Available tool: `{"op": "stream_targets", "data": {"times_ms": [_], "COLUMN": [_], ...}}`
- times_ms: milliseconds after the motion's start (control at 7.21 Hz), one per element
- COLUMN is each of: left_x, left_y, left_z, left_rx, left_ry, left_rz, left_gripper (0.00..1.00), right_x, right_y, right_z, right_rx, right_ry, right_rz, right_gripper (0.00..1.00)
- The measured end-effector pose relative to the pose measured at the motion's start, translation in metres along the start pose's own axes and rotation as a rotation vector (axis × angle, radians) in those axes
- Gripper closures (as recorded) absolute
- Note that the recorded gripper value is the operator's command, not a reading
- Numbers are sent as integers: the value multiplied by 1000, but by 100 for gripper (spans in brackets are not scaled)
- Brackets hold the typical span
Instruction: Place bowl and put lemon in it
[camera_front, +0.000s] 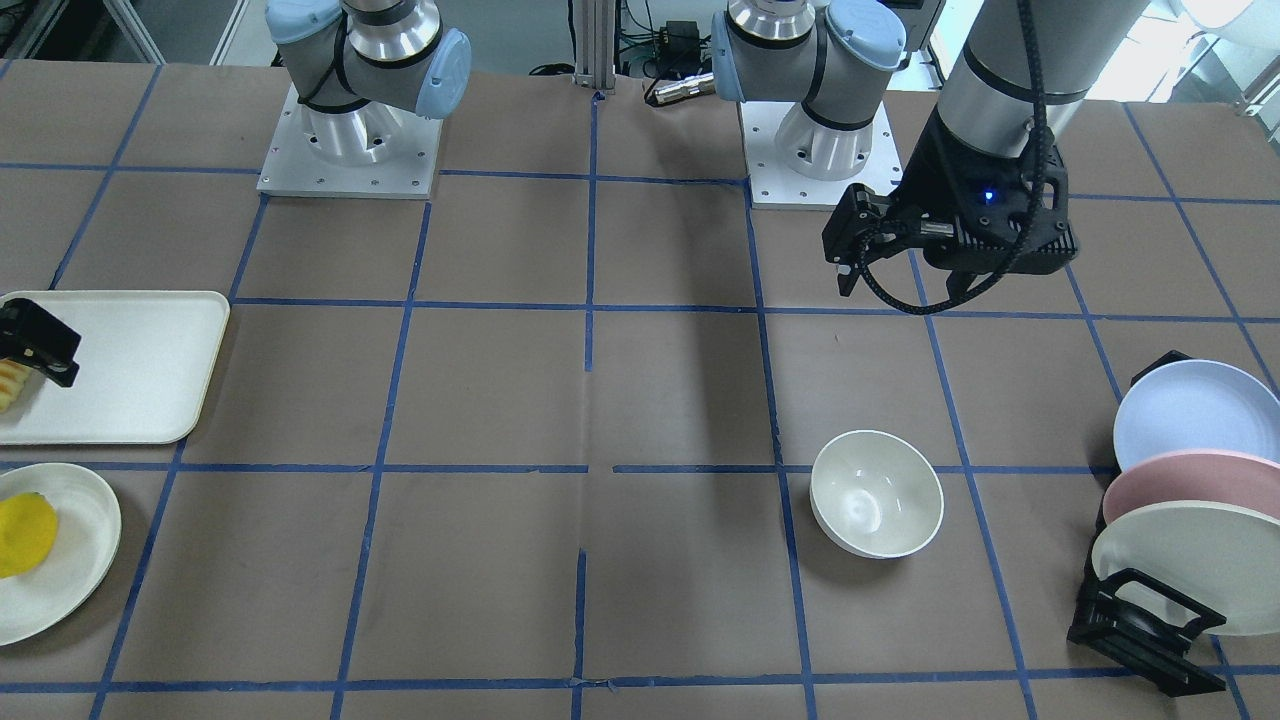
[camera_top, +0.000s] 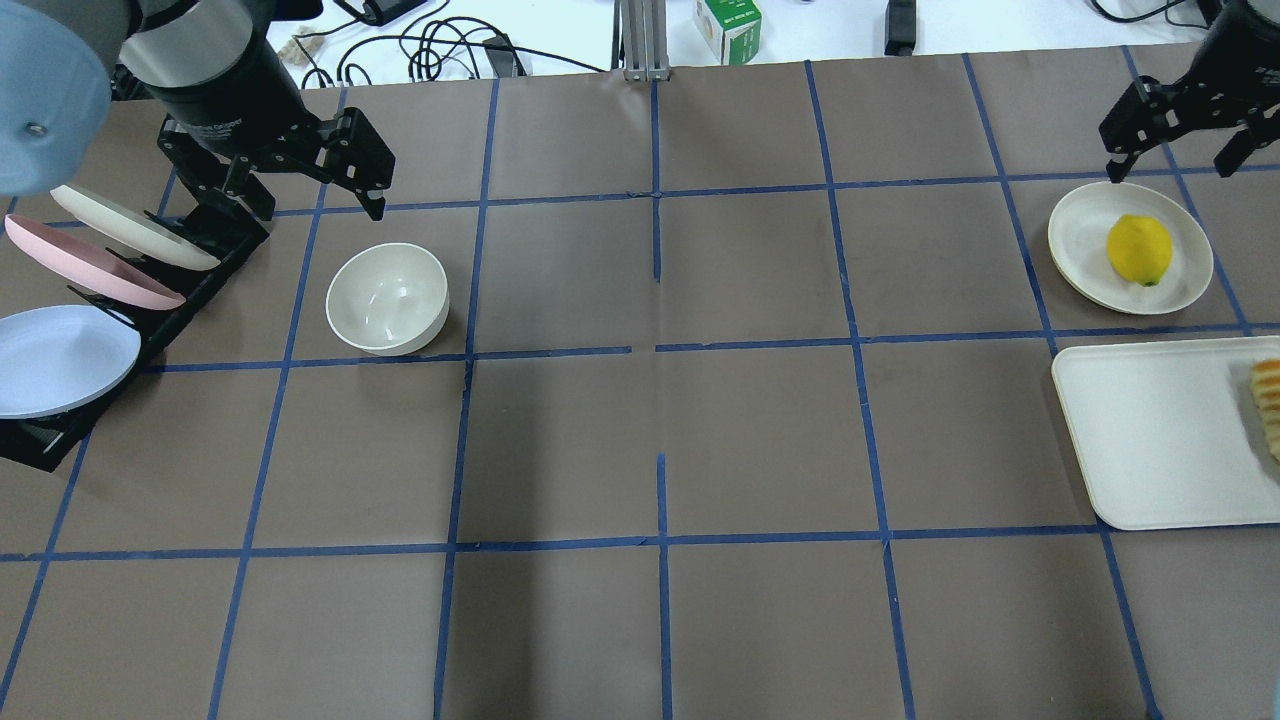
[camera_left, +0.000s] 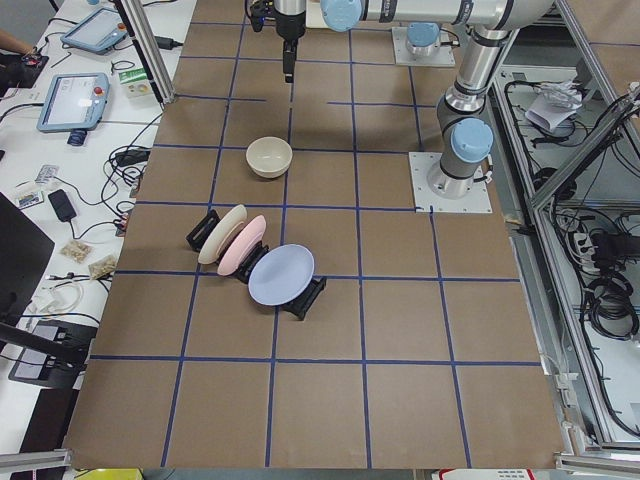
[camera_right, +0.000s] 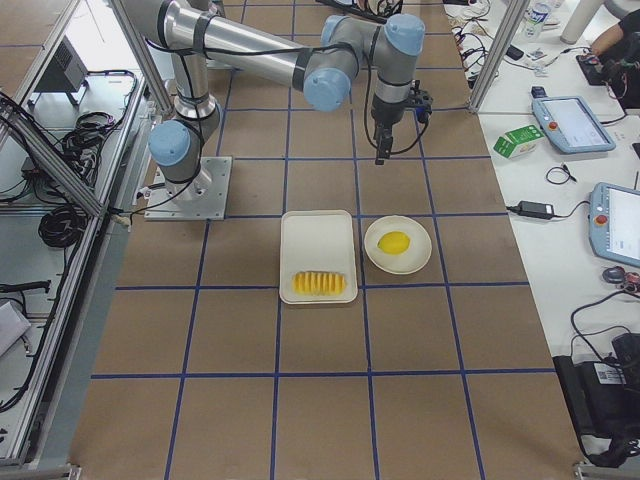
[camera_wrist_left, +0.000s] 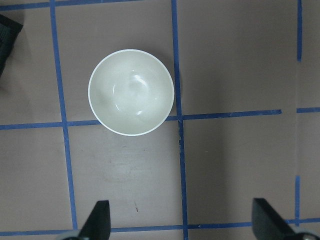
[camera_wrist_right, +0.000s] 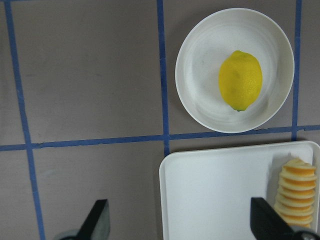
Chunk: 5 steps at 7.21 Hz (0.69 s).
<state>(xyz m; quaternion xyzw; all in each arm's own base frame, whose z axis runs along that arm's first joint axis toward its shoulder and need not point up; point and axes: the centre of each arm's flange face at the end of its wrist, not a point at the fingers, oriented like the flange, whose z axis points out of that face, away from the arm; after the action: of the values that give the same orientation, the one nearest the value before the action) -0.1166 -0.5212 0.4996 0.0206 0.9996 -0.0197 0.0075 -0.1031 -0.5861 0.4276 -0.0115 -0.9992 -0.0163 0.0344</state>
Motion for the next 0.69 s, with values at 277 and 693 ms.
{"op": "stream_targets", "data": {"times_ms": [277, 693], "left_x": [1, 0], "left_y": [0, -1], "left_z": [-1, 6], "left_rx": [1, -8], "left_ry": [4, 5], "left_rz": [0, 8], "left_gripper": [0, 0], "right_x": [49, 87], "right_y": [-18, -46], "right_z": [37, 102], "right_rx": [15, 14], "right_ry": [2, -4], "right_rz": [-32, -40], "right_gripper": [0, 0]}}
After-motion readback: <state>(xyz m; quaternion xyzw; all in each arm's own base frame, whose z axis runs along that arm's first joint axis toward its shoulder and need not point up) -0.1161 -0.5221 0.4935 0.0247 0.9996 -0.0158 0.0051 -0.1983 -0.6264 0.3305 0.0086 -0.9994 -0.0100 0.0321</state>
